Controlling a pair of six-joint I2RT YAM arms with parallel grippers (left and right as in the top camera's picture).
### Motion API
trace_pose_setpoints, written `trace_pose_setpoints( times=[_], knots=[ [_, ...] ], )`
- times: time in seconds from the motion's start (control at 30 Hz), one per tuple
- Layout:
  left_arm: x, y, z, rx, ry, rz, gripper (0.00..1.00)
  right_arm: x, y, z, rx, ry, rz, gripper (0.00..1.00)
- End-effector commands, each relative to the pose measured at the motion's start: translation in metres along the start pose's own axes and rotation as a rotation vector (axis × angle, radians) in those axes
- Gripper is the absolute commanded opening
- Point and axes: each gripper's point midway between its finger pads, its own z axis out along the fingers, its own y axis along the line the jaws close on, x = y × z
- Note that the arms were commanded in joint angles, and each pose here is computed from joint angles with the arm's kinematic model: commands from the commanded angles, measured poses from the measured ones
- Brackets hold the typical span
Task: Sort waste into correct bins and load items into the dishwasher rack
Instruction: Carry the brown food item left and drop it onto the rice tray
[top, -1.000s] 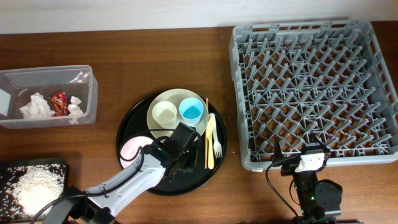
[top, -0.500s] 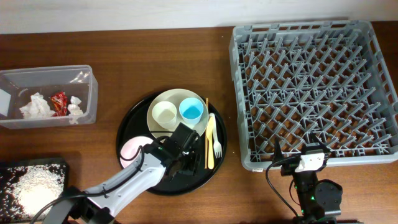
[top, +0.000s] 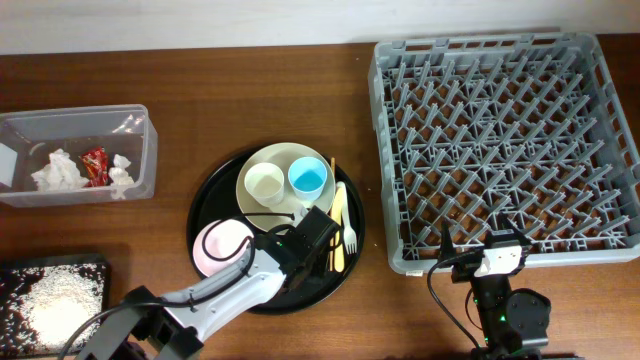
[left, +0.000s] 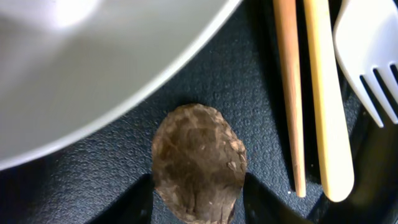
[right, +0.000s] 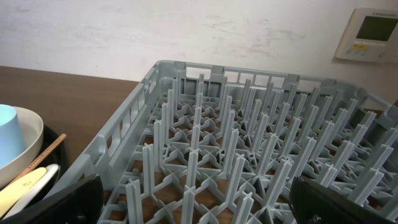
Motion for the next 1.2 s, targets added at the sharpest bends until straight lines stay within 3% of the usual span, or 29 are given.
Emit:
trace_pose_setpoints(
  times=[0.0,0.13,0.23,0.47,0.5,0.63,0.77,0.97,1.03,1.07,1.17],
  knots=[
    [-0.007,-0.001,-0.001,-0.011,-0.019,-0.013,0.39,0.002,0.001,0.000,-0.005,0.004,-0.007,0.99],
    [-0.007,0.000,-0.003,-0.011,-0.018,-0.012,0.36,0.002,0.001,0.000,-0.005,0.004,-0.007,0.98],
    [-0.013,0.000,-0.029,-0.006,-0.036,-0.015,0.24,0.002,0.001,0.000,-0.005,0.004,-0.008,0.98],
    [0.016,0.035,-0.064,-0.124,0.057,-0.063,0.24,0.002,0.001,0.000,-0.005,0.004,-0.008,0.98],
    [0.014,0.049,-0.067,-0.149,0.065,-0.107,0.20,0.002,0.001,0.000,-0.005,0.004,-0.007,0.98],
    [-0.001,0.090,-0.094,-0.191,0.056,-0.263,0.20,0.002,0.001,0.000,-0.005,0.004,-0.007,0.99],
    [-0.013,0.174,-0.141,-0.315,-0.105,-0.543,0.20,0.002,0.001,0.000,-0.005,0.004,-0.008,0.98],
    [0.046,0.299,-0.172,-0.509,-0.123,-1.059,0.16,0.002,0.001,0.000,-0.005,0.004,-0.007,0.98],
    [0.062,0.323,-0.180,-0.552,-0.146,-1.170,0.16,0.002,0.001,0.000,-0.005,0.004,-0.007,0.98],
    [0.086,0.345,-0.190,-0.600,-0.154,-1.287,0.16,0.002,0.001,0.000,-0.005,0.004,-0.007,0.98],
    [0.116,0.373,-0.196,-0.638,-0.147,-1.377,0.16,0.002,0.001,0.000,-0.005,0.004,-0.007,0.99]
  ],
)
